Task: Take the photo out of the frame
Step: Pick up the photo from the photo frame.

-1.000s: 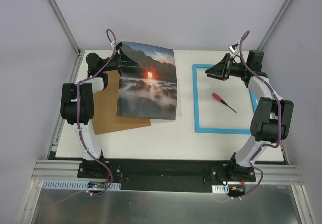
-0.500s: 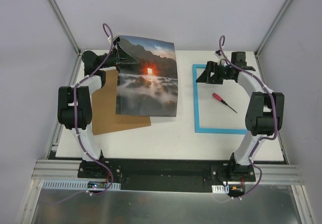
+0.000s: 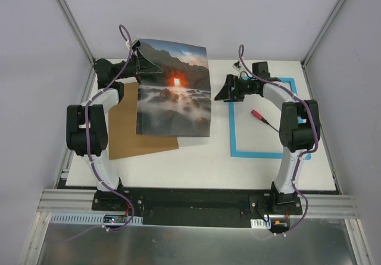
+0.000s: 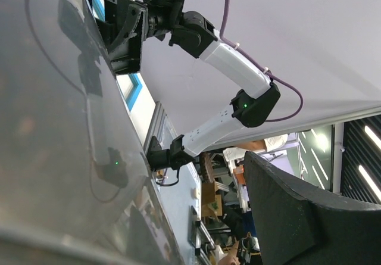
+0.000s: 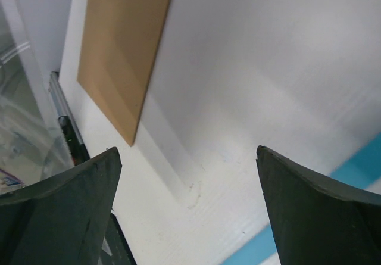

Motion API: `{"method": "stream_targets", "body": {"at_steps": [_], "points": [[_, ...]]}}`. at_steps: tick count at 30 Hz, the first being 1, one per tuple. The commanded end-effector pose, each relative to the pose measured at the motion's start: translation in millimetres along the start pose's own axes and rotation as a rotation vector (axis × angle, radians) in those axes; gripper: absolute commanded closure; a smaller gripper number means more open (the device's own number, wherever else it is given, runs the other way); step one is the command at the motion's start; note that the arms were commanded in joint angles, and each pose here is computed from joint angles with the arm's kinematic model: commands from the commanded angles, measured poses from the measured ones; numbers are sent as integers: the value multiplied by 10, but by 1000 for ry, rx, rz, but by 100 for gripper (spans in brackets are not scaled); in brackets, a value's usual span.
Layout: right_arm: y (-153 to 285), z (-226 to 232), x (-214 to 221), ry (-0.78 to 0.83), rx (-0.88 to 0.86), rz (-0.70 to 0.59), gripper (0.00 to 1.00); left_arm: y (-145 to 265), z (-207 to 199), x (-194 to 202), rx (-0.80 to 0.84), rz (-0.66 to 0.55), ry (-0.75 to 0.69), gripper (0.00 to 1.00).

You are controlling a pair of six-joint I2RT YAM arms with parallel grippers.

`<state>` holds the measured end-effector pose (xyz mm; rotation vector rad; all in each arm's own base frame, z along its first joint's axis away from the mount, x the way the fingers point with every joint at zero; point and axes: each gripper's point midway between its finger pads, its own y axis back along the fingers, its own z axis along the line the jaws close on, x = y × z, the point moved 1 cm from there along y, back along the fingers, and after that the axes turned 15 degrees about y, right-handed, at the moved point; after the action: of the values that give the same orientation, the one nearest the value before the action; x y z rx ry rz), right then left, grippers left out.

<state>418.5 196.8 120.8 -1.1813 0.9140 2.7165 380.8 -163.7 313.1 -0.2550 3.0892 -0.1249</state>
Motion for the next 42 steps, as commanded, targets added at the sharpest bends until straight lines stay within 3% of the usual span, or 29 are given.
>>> {"method": "stream_targets", "body": {"at_steps": [1,7,16,27,33,37,40,42], "points": [[-28,351,-333,31,-173,-89,3,1,-410,161,58,-7,-266,100],[168,651,-506,15,-335,-187,5,19,-348,133,52,-10,-253,100],[336,763,-636,28,-374,-246,6,28,-265,113,45,-15,-239,100],[439,1220,-952,39,-578,-359,8,38,-75,83,18,-23,-204,100],[264,1169,-904,15,-571,-330,14,21,-63,80,18,-22,-201,100],[125,942,-818,11,-477,-310,15,17,-88,103,17,-21,-207,100],[131,952,-690,-268,-437,-163,15,18,-96,111,16,-20,-209,100],[134,1009,-677,-345,-433,-115,15,18,-94,113,17,-20,-209,100]]}}
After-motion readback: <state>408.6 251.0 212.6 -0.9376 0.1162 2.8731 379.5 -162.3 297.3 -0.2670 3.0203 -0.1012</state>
